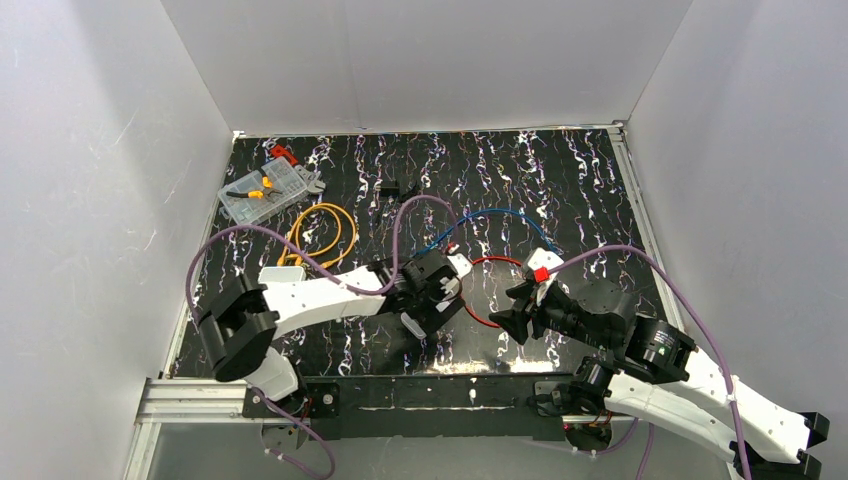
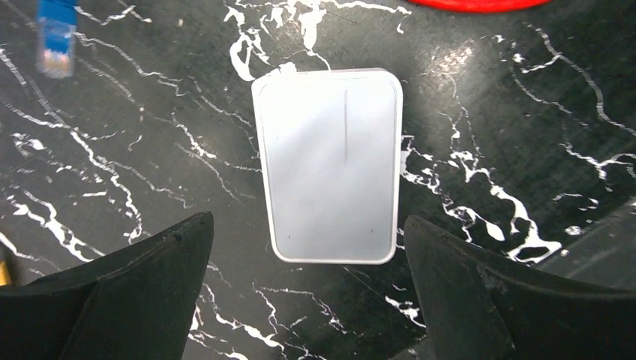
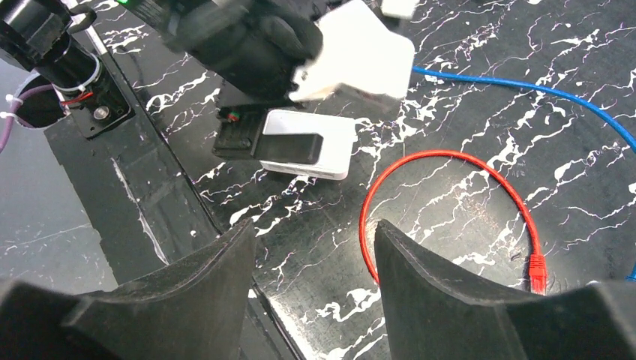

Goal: Insert the plug into the switch port
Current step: Adjust the switch port at the center of the board, then move the switch port to the center of the board.

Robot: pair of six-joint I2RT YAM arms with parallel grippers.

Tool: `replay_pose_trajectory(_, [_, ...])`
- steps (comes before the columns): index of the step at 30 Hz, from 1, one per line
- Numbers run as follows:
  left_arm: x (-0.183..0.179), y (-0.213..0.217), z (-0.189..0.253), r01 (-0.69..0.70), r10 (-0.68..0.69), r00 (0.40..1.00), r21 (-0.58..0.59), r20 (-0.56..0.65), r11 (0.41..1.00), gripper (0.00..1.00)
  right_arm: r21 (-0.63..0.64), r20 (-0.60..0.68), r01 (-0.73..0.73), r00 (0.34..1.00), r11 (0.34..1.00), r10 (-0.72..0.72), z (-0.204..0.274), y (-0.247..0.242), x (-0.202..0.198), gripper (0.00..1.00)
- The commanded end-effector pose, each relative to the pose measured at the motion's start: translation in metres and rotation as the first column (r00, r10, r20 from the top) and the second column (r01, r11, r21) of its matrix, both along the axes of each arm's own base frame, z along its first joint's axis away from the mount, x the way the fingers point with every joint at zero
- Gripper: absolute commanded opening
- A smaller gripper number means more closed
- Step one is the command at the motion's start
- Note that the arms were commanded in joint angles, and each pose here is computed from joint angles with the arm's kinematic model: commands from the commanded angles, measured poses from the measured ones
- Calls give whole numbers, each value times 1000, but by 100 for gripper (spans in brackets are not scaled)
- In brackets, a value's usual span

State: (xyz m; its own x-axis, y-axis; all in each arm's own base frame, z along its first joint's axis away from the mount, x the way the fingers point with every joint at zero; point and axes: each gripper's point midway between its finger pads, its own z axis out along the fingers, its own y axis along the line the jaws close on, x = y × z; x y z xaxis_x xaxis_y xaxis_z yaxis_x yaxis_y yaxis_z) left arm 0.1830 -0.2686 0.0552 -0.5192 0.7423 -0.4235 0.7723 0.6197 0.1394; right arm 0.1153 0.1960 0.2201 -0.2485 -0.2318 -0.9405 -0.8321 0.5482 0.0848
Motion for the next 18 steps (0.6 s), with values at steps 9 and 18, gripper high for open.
replay_pose_trajectory(9, [-37, 15, 37, -280, 272, 959, -125, -80, 952, 98, 25, 46, 38, 998, 999, -39, 18, -5, 7, 66])
replay_pose_trajectory(18, [-103, -40, 42, -324, 135, 882, -374, -451, 869, 98, 23, 42, 44, 998, 999, -45, 17, -6, 7, 66])
